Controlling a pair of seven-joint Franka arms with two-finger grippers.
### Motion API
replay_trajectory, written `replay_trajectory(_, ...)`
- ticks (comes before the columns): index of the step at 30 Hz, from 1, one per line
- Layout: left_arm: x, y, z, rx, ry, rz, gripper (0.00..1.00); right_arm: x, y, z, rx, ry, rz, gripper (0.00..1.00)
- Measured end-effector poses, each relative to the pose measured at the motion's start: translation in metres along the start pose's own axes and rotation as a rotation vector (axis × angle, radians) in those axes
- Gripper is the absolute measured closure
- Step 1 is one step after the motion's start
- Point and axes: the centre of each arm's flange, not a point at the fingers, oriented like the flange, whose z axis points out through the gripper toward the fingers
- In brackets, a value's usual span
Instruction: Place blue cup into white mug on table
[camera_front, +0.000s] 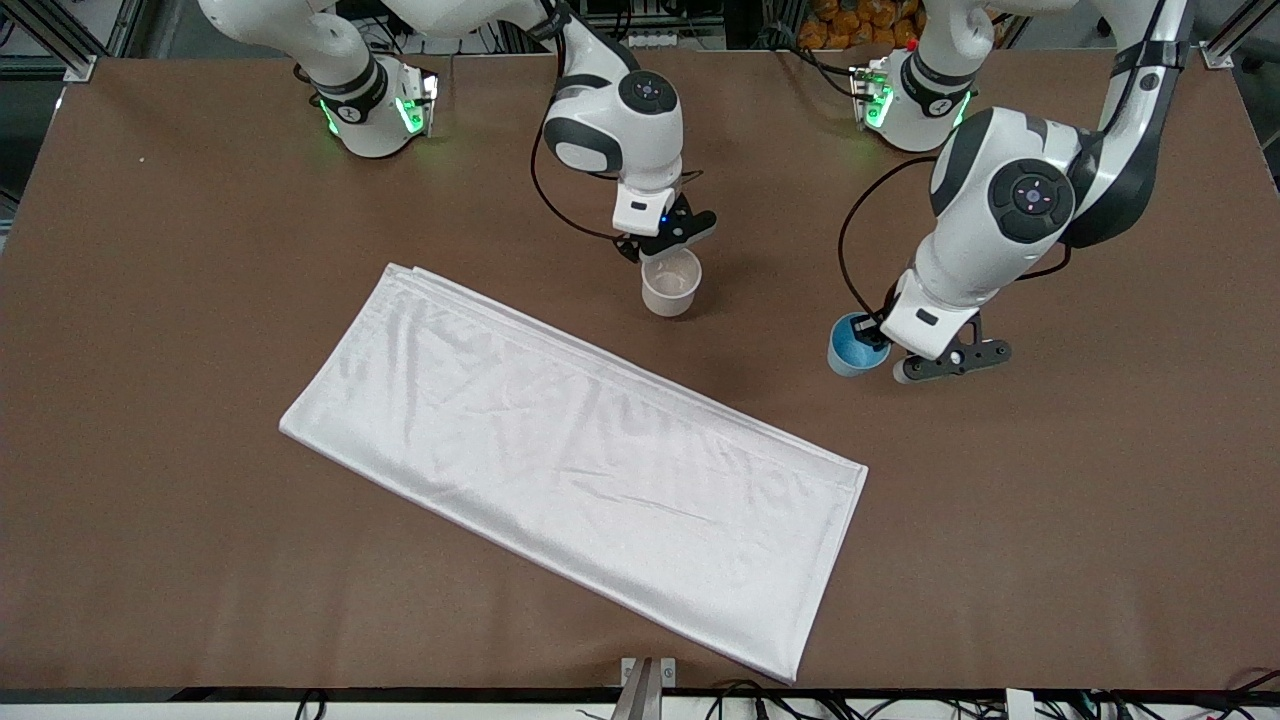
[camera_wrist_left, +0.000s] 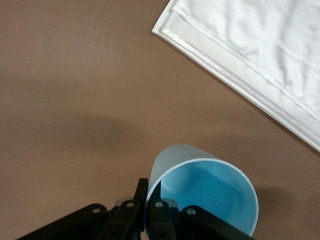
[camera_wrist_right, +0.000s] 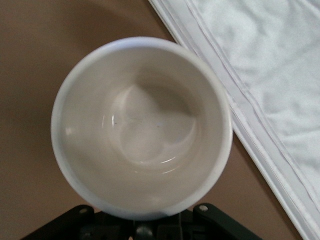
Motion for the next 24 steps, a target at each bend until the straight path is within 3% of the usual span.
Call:
replay_trajectory(10,0.015,-0.004,0.004,-0.004,0.001,-0.019,0.96,-0.009,-0.011,0.02,-0.059,0.03,0.0,0.92)
replay_trajectory(24,0.018,0.004,0.017,-0.002,-0.012,-0.041,0.96,0.001,-0.016,0.04,-0.052,0.018,0.016,0.92)
